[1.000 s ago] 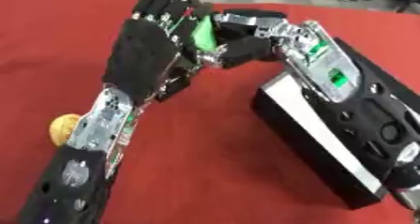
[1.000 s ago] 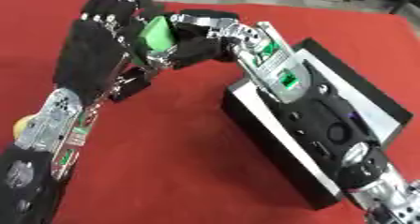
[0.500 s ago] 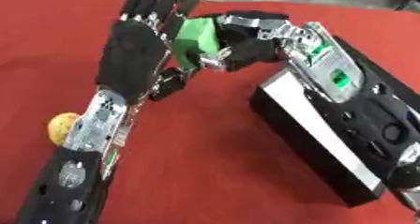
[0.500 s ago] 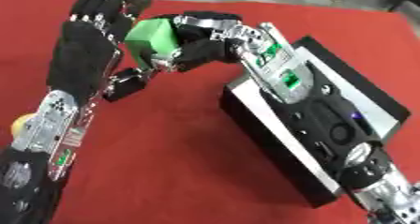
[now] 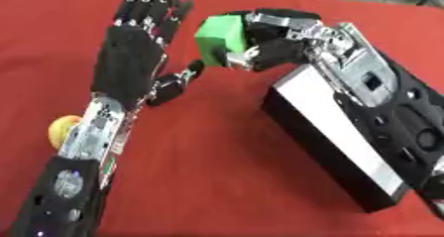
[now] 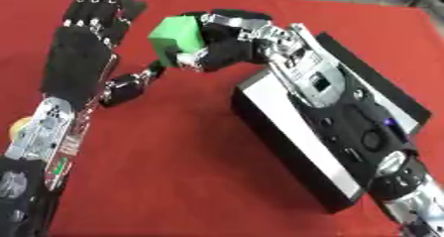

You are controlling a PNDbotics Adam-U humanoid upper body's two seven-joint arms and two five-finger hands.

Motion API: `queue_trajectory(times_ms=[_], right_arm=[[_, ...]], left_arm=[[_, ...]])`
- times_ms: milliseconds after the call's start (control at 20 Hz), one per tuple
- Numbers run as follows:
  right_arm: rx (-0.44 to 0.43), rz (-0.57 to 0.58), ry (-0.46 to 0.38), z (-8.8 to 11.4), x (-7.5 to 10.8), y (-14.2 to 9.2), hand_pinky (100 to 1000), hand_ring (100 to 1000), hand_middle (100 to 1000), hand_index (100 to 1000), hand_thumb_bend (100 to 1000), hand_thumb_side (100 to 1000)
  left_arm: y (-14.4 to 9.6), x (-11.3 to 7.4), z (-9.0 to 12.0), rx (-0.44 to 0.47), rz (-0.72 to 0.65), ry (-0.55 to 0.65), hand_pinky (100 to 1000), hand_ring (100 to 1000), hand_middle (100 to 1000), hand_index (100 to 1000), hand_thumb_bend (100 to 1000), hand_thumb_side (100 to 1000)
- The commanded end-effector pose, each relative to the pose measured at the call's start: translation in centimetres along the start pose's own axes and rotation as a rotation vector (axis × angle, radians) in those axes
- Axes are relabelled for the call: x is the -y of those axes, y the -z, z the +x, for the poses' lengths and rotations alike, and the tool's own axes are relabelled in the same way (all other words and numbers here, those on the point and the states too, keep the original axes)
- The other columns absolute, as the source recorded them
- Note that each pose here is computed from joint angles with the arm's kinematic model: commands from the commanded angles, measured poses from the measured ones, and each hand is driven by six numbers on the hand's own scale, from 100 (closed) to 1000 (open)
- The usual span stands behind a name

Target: Pick up the objects with one hand, pass them to the other hand, and then place them into the box on the other side of the table.

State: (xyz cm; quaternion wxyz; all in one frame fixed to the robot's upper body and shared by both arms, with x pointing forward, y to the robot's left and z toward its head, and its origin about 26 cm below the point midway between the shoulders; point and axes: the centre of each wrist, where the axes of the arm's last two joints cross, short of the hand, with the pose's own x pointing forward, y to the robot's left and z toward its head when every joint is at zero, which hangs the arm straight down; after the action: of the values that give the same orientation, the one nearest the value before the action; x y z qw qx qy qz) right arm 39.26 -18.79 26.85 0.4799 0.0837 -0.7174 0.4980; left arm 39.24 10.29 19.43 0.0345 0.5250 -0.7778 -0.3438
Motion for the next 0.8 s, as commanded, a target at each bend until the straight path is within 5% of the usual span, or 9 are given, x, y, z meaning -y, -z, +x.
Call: queue_trajectory(times_ms=[50,800], right_arm=[[0.010,-0.042,-0.025,0.9,1.4,-1.5,965,934,708,783,100,283],[0.063,-0.070,-0.034,2.2,3.2,-8.8,968,953,764,833,100,255]], left_arm=[[-0.5,-0.3,-1.4,0.008,-0.018,0.022,830,804,677,800,495,260],[-4.4,-2.8,-6.8,-0.069,-0.100,0.006,842,785,661,784,420,315]])
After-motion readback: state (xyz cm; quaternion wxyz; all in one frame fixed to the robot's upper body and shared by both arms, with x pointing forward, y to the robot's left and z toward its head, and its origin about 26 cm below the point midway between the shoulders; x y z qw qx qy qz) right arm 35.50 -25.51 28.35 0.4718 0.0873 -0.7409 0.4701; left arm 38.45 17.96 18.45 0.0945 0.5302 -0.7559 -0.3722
